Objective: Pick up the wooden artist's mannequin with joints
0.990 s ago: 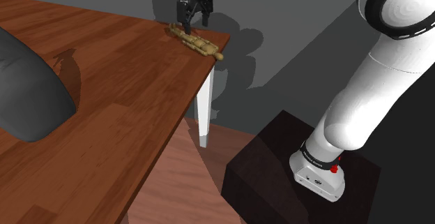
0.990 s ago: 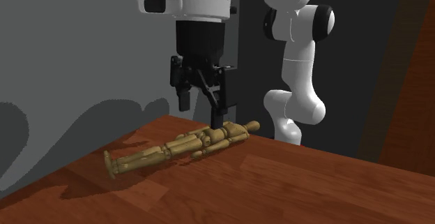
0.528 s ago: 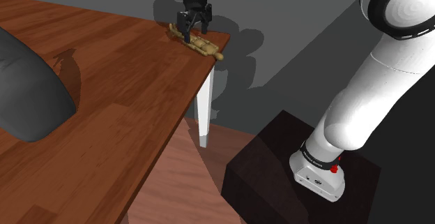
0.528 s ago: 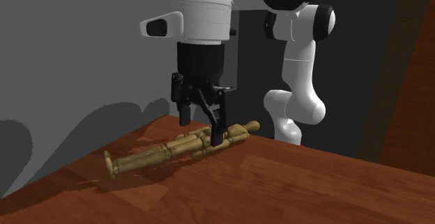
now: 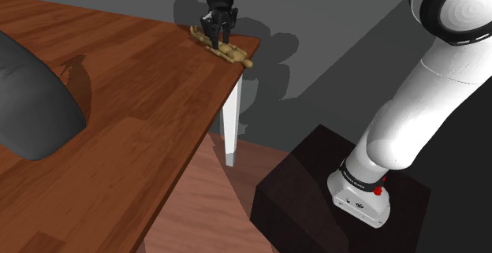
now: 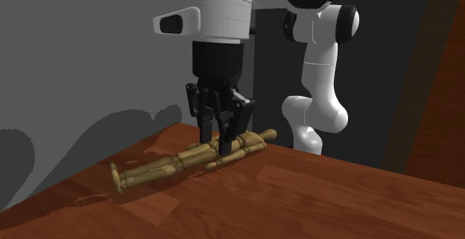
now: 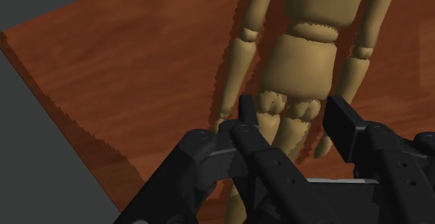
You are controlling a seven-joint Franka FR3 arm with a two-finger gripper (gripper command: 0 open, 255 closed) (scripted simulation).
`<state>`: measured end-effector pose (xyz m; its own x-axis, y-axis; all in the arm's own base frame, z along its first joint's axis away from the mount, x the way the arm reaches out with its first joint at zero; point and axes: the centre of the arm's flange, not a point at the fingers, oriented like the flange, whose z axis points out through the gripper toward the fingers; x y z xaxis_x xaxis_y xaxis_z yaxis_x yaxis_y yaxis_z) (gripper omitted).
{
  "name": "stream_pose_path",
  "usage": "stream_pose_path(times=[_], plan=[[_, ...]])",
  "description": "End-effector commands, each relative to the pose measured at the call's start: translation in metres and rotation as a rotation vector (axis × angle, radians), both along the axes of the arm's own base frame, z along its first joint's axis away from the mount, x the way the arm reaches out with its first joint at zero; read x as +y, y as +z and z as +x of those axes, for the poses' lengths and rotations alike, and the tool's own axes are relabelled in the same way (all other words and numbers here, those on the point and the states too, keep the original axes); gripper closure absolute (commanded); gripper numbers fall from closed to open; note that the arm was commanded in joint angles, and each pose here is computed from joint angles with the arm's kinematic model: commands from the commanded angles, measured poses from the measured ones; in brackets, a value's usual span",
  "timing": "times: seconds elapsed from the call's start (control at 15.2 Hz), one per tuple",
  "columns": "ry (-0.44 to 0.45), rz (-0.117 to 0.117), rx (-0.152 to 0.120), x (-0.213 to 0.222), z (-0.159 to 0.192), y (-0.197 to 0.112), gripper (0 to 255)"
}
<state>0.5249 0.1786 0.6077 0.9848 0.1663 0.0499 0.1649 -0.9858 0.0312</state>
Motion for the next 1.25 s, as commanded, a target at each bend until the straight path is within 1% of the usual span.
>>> stream_pose_path(times=[0.0, 1.06, 1.19], plan=[[-0.010, -0.012, 0.020, -0.008, 0.004, -0.011, 255], [-0.010, -0.013, 0.021, -0.004, 0.004, 0.072, 255], [-0.010, -0.013, 0.021, -0.004, 0.004, 0.073, 255]])
